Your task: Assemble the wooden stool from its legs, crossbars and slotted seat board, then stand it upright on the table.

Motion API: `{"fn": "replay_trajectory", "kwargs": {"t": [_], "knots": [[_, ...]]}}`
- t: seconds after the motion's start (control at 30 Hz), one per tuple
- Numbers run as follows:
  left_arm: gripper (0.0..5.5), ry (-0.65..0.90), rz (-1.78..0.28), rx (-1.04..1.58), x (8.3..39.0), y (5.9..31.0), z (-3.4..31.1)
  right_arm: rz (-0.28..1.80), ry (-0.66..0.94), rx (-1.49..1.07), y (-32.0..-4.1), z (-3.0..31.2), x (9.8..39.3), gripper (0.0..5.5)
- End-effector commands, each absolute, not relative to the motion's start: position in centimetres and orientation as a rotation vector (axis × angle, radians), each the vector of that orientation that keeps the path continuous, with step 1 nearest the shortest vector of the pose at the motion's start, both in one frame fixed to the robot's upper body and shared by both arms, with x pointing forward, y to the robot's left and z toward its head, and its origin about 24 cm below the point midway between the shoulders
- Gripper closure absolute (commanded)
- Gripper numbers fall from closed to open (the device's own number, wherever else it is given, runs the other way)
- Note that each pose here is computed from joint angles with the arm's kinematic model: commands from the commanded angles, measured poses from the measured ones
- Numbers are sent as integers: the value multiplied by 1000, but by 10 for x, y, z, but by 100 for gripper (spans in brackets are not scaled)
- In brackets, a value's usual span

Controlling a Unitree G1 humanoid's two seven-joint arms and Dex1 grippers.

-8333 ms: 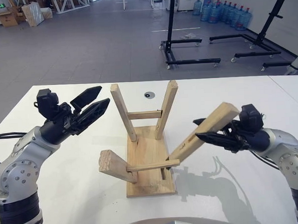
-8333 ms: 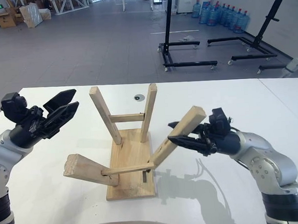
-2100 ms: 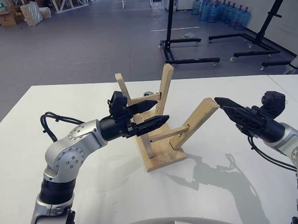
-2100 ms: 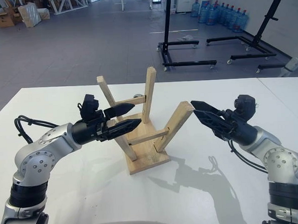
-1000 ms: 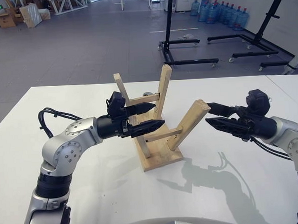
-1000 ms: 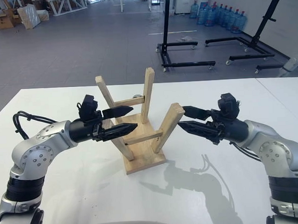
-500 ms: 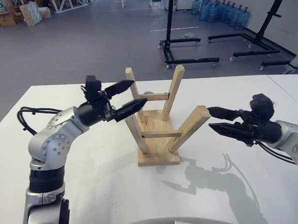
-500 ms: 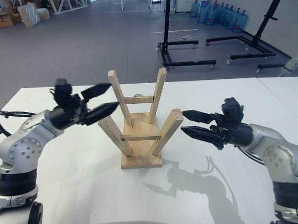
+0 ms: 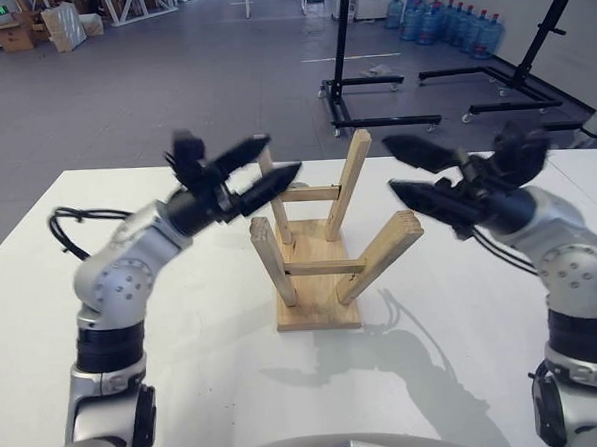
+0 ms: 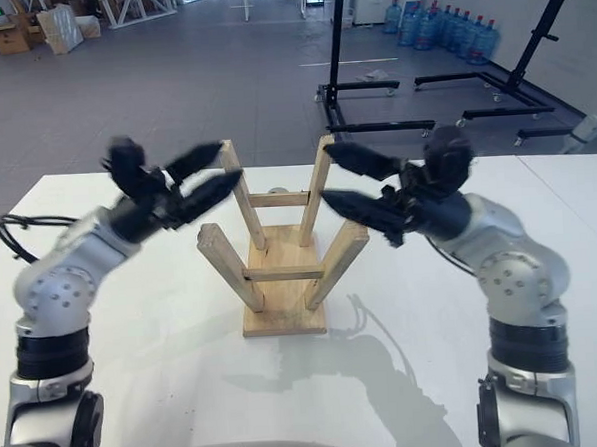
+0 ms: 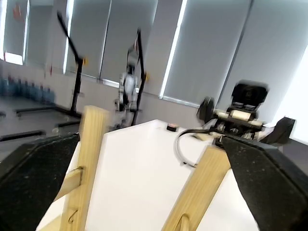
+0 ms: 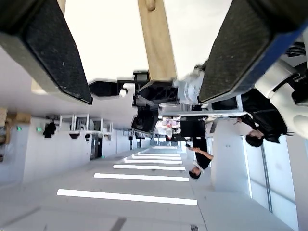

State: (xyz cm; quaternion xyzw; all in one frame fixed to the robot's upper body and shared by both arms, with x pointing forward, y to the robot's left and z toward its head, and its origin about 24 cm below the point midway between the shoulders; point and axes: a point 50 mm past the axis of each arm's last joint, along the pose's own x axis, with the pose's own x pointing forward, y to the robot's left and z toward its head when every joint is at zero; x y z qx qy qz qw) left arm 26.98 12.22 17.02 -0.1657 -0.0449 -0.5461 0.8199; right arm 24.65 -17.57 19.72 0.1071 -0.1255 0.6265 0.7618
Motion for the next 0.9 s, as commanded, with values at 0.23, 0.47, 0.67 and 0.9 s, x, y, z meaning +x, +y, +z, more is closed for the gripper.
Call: {"fn": "replay_trajectory", "kwargs": {"t": [0.23, 0.47, 0.67, 0.9], "knots": [[11, 32, -1096, -301, 275, 125, 140, 1316, -227, 282, -172, 178, 251, 146], [11, -265, -919, -207, 284, 146, 198, 979, -554, 355, -214, 232, 273, 146], [11, -210, -1014, -243, 235, 158, 191, 714, -381, 117, -233, 189, 291, 146], [11, -35, -764, -410, 241, 140, 150, 746, -309, 57, -226, 159, 283, 146]]}}
